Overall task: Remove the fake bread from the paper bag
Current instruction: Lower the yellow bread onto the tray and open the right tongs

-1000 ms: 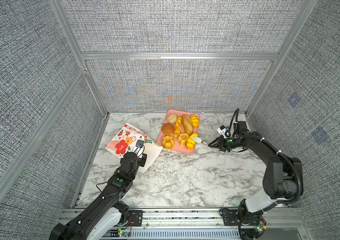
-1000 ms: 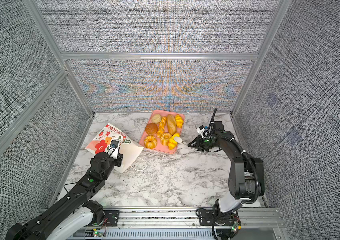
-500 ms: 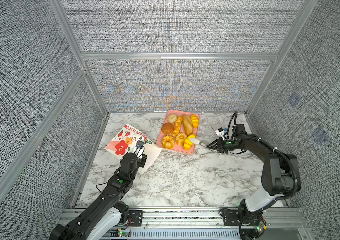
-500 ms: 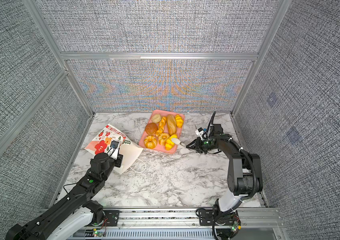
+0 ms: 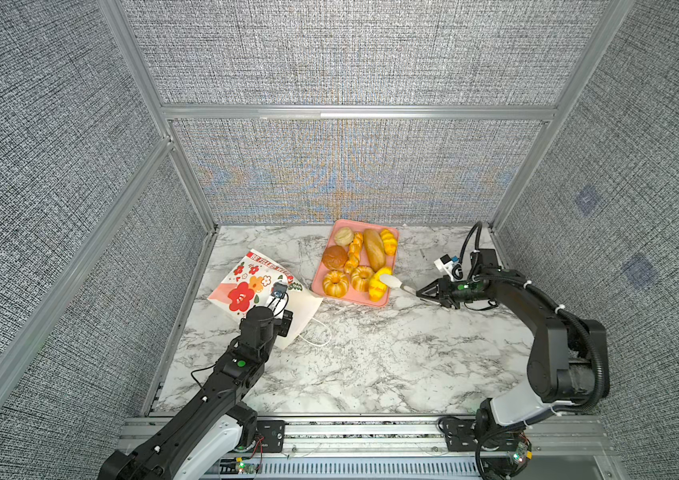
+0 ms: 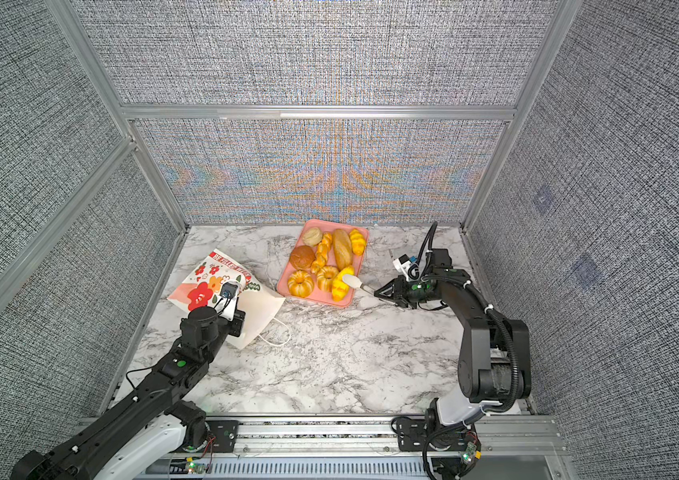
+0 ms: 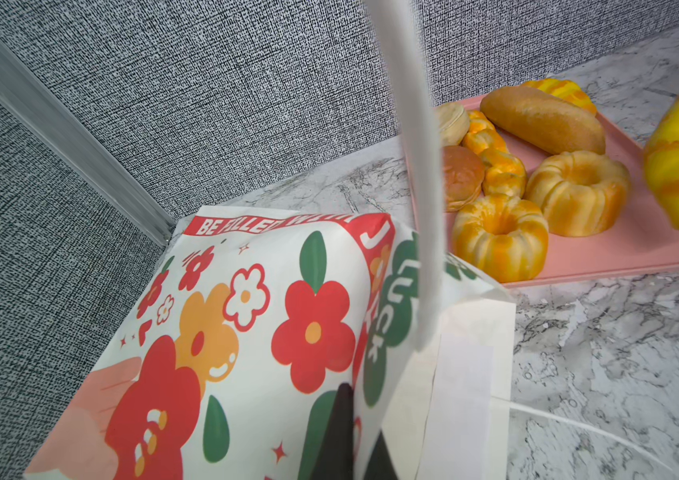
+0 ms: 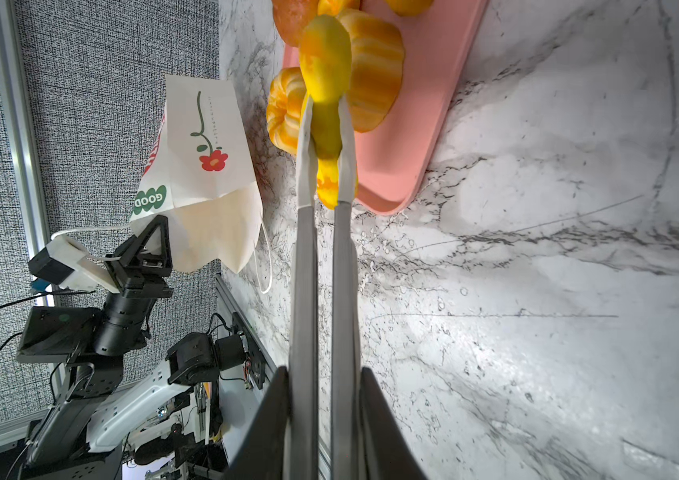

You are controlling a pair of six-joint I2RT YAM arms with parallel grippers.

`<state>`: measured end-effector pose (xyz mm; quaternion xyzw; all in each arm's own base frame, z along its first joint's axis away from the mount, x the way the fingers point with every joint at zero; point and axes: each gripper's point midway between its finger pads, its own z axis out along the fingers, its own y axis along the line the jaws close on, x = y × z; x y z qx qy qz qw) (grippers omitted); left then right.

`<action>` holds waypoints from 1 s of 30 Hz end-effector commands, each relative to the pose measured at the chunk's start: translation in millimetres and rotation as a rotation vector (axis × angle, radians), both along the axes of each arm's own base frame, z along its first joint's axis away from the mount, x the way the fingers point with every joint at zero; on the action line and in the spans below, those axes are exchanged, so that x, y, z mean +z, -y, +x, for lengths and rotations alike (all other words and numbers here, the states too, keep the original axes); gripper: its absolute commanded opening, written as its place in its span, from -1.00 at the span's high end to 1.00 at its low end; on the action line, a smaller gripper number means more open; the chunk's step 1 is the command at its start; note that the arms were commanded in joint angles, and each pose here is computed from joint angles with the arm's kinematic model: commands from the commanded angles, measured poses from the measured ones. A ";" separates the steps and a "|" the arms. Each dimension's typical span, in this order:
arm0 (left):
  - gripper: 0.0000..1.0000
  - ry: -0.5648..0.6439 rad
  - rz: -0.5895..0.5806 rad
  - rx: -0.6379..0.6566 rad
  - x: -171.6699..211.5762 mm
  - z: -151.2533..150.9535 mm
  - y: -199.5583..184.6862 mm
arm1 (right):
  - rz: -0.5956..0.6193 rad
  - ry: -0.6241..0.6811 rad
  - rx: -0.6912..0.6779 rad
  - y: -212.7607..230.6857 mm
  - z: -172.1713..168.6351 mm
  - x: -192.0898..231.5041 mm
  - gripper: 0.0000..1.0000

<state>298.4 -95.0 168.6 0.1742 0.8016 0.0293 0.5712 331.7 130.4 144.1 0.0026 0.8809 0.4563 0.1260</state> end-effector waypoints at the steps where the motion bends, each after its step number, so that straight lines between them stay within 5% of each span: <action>1: 1.00 0.010 -0.009 0.003 2.9 0.8 -0.2 | -0.020 0.007 0.018 2.1 -2.3 -1.1 1.00; 12: 1.00 0.009 -0.015 -0.001 2.2 0.7 0.8 | -0.066 -0.049 0.017 7.1 8.5 -25.5 1.00; 19: 1.00 0.009 -0.011 0.004 2.6 0.4 -0.2 | -0.111 -0.032 -0.014 12.7 21.2 -22.4 0.34; 30: 1.00 0.009 -0.019 0.000 3.5 1.0 0.9 | -0.180 -0.013 -0.025 17.1 30.2 -17.8 0.13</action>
